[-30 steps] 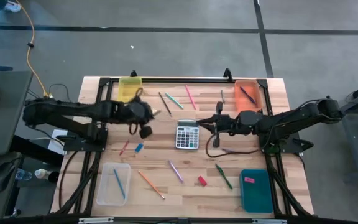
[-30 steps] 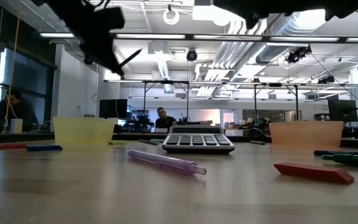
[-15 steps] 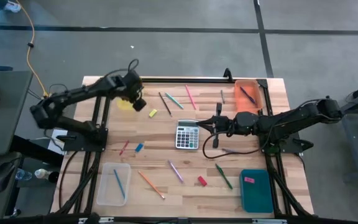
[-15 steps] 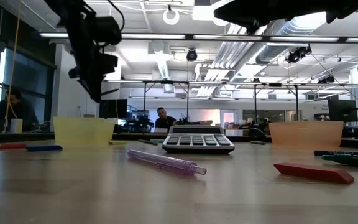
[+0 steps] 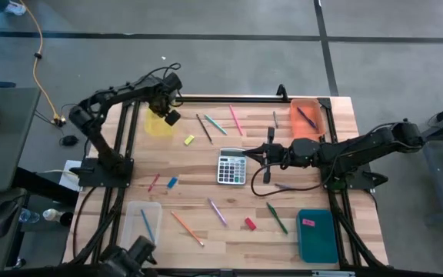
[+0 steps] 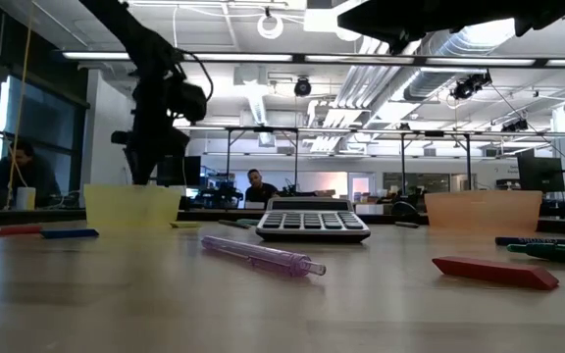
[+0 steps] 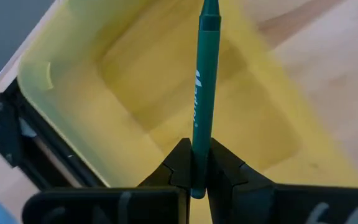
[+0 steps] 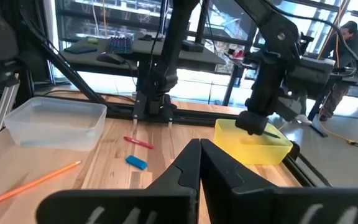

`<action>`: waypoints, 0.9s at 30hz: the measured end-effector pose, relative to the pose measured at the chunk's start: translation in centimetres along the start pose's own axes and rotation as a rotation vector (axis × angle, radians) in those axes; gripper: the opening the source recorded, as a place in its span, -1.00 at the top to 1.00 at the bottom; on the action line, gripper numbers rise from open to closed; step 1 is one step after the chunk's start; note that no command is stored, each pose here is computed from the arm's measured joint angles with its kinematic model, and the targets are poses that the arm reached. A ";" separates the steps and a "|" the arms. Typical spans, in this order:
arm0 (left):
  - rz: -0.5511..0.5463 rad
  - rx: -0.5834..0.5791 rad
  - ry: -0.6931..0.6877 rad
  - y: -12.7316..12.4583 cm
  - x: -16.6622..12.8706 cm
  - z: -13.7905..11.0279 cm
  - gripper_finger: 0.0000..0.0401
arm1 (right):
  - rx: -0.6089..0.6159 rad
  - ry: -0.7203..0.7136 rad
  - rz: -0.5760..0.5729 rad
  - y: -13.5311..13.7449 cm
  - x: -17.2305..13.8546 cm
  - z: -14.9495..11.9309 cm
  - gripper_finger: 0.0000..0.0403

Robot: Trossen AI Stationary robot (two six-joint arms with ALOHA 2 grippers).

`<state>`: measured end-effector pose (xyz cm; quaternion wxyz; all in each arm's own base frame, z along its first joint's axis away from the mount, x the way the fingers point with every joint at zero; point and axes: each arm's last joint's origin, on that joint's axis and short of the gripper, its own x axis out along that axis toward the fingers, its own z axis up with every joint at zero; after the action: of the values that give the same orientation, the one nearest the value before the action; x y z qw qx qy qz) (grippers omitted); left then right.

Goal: Sort crayons/erasers/pens/pencils in bins
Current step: Put the green crayon into the yellow bin

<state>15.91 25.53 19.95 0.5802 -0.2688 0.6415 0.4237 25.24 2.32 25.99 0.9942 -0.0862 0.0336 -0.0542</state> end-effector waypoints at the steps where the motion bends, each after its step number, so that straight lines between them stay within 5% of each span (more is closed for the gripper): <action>1: 0.007 0.001 0.019 0.2 0.4 0.1 0.96 | 0.000 0.000 0.000 0.0 0.0 0.0 1.00; 20: 0.013 0.013 0.175 0.5 4.5 0.9 0.96 | -0.007 -0.001 0.004 0.0 0.0 0.0 1.00; 27: 0.013 0.007 0.177 0.5 4.5 0.9 0.79 | -0.007 -0.001 0.004 0.0 0.0 0.0 1.00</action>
<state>15.11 27.22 15.75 0.5191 -0.2990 0.6937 0.3999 25.24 2.34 25.98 0.9941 -0.0896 0.0336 -0.0520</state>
